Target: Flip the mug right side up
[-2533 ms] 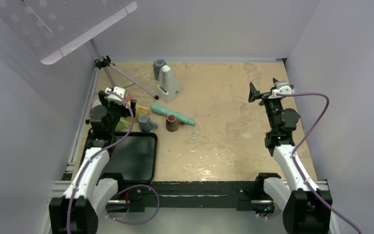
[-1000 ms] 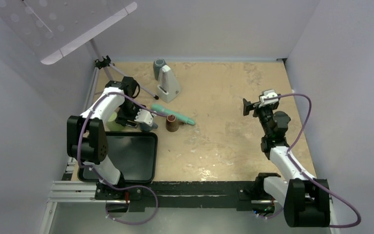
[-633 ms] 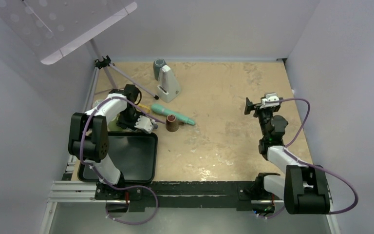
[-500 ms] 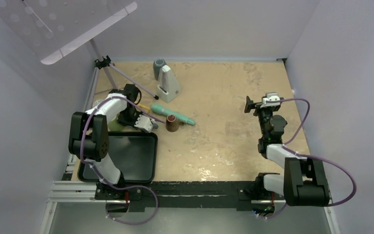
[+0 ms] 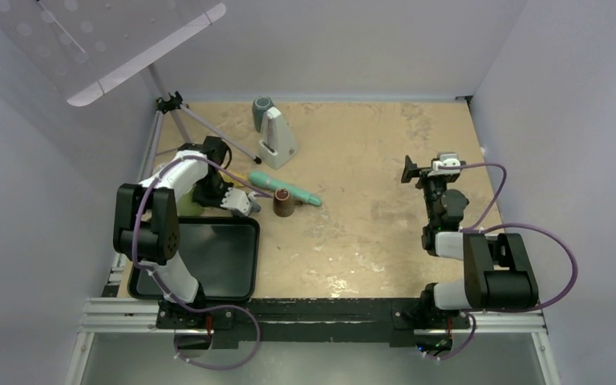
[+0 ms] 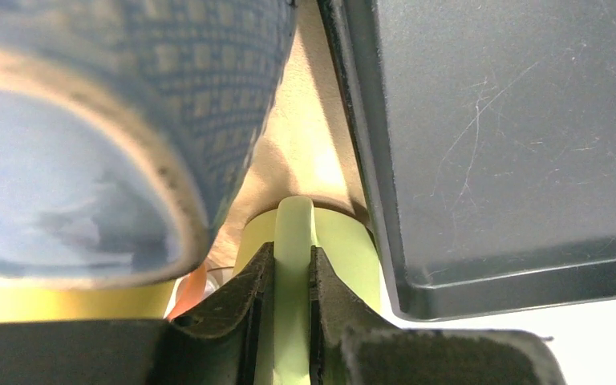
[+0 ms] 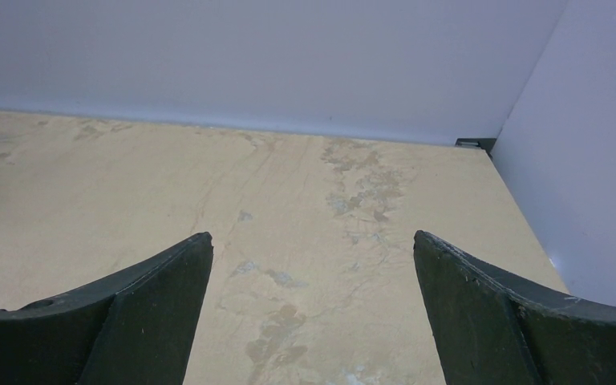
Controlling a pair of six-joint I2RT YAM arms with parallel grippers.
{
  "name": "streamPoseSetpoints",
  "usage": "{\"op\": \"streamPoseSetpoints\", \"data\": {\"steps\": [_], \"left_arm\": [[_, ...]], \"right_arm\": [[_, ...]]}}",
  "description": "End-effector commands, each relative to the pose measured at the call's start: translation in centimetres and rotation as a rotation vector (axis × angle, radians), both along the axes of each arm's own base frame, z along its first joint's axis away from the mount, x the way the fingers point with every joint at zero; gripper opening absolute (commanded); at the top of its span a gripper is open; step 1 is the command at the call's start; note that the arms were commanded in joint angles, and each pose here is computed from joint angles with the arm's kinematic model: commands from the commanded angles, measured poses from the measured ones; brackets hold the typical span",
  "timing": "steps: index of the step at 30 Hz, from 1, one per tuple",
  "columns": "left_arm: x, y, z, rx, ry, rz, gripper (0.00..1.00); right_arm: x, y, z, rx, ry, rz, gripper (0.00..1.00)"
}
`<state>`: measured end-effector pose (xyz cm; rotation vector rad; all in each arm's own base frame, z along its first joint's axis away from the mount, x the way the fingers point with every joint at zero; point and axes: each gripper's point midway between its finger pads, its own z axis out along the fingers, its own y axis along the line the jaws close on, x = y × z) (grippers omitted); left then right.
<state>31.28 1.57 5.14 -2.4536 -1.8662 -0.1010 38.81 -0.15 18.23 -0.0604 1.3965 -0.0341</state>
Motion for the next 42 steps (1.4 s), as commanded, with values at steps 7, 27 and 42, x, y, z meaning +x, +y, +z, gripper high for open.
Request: {"op": "streamPoseSetpoints", "data": {"steps": [7, 27, 42], "left_arm": [[0.6, -1.1, 6.1, -0.099, -0.142, 0.065, 0.0], [-2.7, -6.0, 14.1, -0.546, -0.338, 0.673, 0.0], [-4.5, -6.1, 20.7, -0.709, -0.427, 0.903, 0.0]], "right_arm": [[0.6, -1.4, 2.6, 0.049, -0.08, -0.075, 0.99], [0.5, -1.5, 2.6, 0.048, -0.082, -0.08, 0.99], [0.5, -1.5, 2.6, 0.048, -0.083, -0.08, 0.99]]}}
